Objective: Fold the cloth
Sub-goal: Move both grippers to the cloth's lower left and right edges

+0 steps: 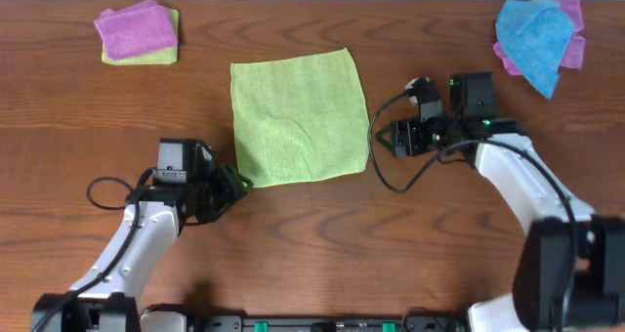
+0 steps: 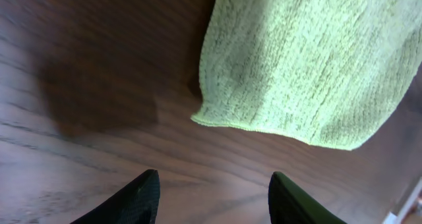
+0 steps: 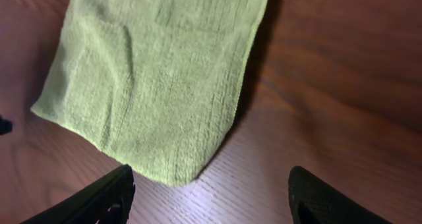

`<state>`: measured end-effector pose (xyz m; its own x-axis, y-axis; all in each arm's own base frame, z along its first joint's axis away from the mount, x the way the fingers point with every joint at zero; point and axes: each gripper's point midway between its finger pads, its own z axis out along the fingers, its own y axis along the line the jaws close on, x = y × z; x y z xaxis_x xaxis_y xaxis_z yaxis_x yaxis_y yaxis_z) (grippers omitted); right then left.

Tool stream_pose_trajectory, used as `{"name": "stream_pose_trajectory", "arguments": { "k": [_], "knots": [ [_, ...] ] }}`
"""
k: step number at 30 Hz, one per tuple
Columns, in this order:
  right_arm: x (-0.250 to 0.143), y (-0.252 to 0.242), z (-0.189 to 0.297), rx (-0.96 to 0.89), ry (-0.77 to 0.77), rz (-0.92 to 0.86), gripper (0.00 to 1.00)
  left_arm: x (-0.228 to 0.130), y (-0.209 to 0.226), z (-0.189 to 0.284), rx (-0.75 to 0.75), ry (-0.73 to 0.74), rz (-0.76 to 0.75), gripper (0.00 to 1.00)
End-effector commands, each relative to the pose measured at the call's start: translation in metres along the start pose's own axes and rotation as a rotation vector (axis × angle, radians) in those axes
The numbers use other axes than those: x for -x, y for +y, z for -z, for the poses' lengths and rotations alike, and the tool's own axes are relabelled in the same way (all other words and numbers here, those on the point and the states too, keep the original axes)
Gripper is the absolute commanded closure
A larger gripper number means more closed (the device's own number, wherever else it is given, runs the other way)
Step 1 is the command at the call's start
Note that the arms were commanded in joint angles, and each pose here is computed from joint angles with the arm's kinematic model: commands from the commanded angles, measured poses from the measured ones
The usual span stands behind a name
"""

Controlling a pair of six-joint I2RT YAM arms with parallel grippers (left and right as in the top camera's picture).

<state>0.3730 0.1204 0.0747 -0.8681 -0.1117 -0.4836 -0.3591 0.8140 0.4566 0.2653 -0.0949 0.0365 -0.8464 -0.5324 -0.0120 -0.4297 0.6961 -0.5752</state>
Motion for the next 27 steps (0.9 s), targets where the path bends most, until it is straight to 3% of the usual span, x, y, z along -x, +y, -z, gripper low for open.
{"name": "stream_pose_trajectory", "arguments": {
  "k": [1, 11, 18, 27],
  "knots": [
    [-0.005, 0.009, -0.015, 0.142, 0.026, -0.061, 0.25, -0.003, -0.003, -0.001, -0.026, 0.023, 0.001, 0.46],
    [-0.028, 0.011, -0.023, 0.196, 0.107, -0.061, 0.23, 0.011, 0.010, -0.001, 0.048, -0.059, 0.058, 0.45],
    [-0.016, 0.000, -0.029, 0.147, 0.056, 0.005, 0.21, 0.019, 0.012, -0.001, 0.065, -0.096, 0.054, 0.41],
    [-0.018, -0.006, -0.054, 0.214, 0.052, -0.072, 0.21, 0.025, 0.013, -0.016, 0.053, -0.082, 0.067, 0.40]
  ]
}}
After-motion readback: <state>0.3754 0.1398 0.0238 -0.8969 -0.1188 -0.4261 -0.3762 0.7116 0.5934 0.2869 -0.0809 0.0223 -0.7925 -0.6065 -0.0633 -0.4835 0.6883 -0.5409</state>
